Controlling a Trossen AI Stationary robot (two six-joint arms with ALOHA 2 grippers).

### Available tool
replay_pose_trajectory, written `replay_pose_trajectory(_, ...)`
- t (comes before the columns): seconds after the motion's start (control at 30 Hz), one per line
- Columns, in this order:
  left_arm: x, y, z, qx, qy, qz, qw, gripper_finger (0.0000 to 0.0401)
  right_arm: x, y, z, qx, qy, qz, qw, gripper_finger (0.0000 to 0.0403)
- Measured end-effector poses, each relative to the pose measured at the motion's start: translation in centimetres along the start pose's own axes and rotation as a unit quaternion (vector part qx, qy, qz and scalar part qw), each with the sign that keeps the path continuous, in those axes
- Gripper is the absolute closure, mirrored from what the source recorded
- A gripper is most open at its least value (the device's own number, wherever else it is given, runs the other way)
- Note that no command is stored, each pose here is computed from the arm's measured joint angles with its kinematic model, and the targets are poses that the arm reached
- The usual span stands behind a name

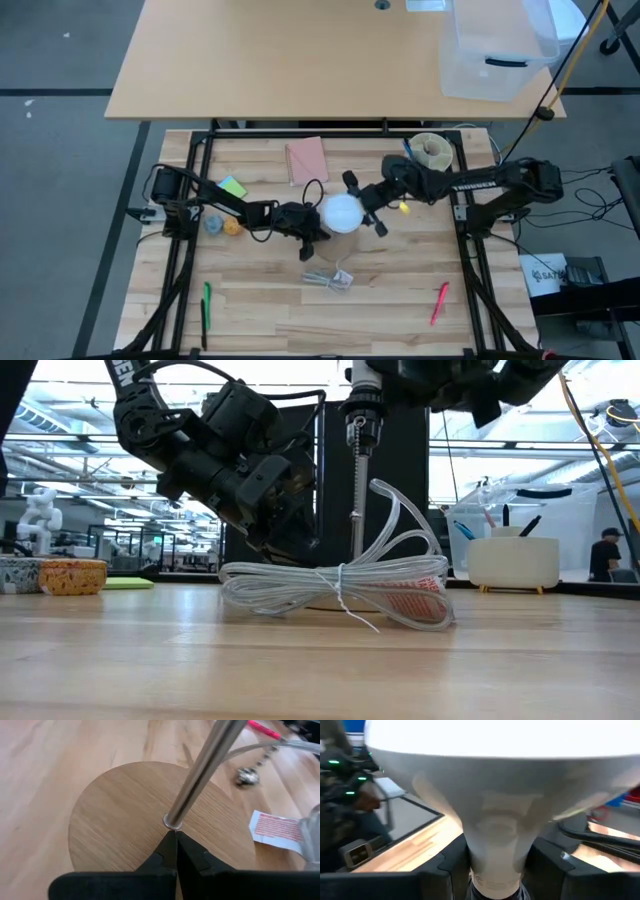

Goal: Screw lightbulb
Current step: Remove the lightbulb from the lamp

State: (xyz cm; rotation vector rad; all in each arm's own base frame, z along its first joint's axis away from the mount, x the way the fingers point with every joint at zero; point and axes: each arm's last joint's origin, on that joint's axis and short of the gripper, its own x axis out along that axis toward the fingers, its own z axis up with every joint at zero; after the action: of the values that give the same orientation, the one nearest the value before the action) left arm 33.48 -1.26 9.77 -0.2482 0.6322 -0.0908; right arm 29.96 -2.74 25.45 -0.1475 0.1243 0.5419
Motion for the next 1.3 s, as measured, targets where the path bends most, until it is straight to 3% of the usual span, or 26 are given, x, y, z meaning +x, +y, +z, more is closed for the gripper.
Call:
replay_pose_trajectory(0.2,0.0,-0.3,0.4,0.018,-0.020,-0.027,0.999,0.0401,-1.1,-0.9,-0.1,-0.020,-0.027,0.057,0.998,0.0258)
replay_pose_trajectory(0.53,1.5,0.2,-0.7,0.020,-0.038,-0.043,0.998,0.0401,-1.4,-1.3,0.1,-0.037,-0.050,0.066,0.996,0.0253)
replay_pose_trajectory(0.77,3.7,0.7,-2.2,0.006,-0.108,-0.075,0.991,0.0401,-1.4,-1.2,0.3,-0.038,-0.059,0.076,0.995,0.0253)
replay_pose_trajectory(1.13,3.9,1.2,-2.2,-0.021,-0.103,-0.070,0.992,0.0401,-1.4,-1.2,0.4,-0.046,-0.067,0.093,0.992,0.0252)
replay_pose_trajectory(1.3,3.9,1.2,-2.2,-0.023,-0.103,-0.069,0.992,0.0401,-1.4,-1.3,0.5,-0.024,-0.064,0.071,0.995,0.0241)
